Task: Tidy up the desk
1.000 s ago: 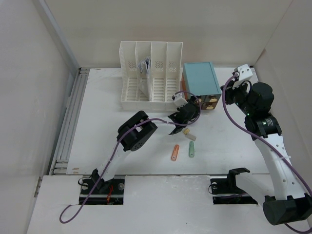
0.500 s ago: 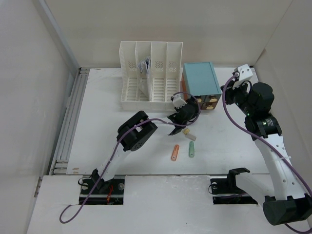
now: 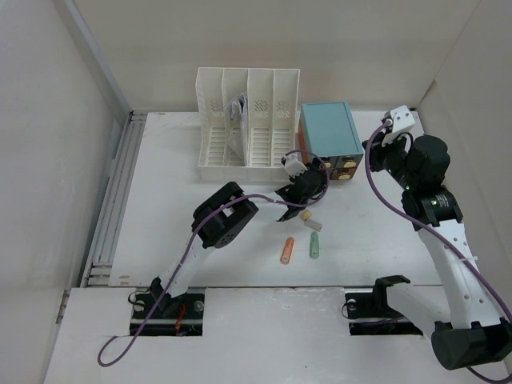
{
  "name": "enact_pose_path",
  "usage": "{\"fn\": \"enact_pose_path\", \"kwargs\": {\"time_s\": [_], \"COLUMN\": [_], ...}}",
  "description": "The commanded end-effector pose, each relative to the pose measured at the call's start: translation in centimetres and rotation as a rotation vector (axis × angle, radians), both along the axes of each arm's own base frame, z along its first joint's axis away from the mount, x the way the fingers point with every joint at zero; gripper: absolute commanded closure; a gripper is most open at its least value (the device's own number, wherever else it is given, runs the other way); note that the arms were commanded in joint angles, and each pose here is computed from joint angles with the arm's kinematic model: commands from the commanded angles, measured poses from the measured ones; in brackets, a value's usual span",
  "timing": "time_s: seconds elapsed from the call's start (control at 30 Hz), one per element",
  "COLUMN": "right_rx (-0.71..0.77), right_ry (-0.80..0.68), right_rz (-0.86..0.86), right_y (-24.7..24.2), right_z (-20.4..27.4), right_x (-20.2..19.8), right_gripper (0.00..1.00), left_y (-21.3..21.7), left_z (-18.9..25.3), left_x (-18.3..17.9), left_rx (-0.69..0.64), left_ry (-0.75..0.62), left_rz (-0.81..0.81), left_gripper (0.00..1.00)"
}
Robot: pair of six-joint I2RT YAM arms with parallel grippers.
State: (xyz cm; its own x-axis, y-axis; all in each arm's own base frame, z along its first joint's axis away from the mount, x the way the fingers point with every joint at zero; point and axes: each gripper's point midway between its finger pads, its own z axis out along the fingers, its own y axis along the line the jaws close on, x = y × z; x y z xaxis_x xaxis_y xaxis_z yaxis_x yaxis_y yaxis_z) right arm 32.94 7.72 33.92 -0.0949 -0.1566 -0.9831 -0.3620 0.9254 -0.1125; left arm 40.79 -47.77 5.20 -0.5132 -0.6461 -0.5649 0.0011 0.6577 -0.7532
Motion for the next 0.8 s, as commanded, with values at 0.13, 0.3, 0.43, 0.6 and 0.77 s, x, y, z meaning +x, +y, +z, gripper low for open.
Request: {"fn": "enact_pose_path", "kwargs": {"time_s": [0.13, 0.3, 0.43, 0.6, 0.77], "right_rx": [0.006, 0.006, 0.006, 0.006, 0.006], "right_ry": [-0.071, -0.071, -0.071, -0.071, -0.071], "right_rz": [0.010, 0.010, 0.010, 0.010, 0.010], "right_y": [0.1, 0.1, 0.1, 0.1, 0.1], "right_z": [1.7, 1.7, 1.7, 1.7, 1.7], "right_x": [0.0, 0.0, 0.0, 0.0, 0.0], "right_gripper": [0.92, 0.92, 0.92, 0.92, 0.92], "left_y": [1.8, 2.0, 1.5, 0.8, -0.4], "left_z": [3.7, 3.2, 3.5, 3.4, 3.7], "left_x": [2.5, 2.2, 1.6, 0.4, -1.2], "left_rx": [0.003, 0.003, -0.007, -0.018, -0.025], "left_ry": [-0.082, -0.078, -0.080, -0.073, -0.077], "left_rz": [0.092, 0.084, 0.065, 0.039, 0.009], "left_gripper": [0.75, 0.78, 0.79, 0.80, 0.81]}}
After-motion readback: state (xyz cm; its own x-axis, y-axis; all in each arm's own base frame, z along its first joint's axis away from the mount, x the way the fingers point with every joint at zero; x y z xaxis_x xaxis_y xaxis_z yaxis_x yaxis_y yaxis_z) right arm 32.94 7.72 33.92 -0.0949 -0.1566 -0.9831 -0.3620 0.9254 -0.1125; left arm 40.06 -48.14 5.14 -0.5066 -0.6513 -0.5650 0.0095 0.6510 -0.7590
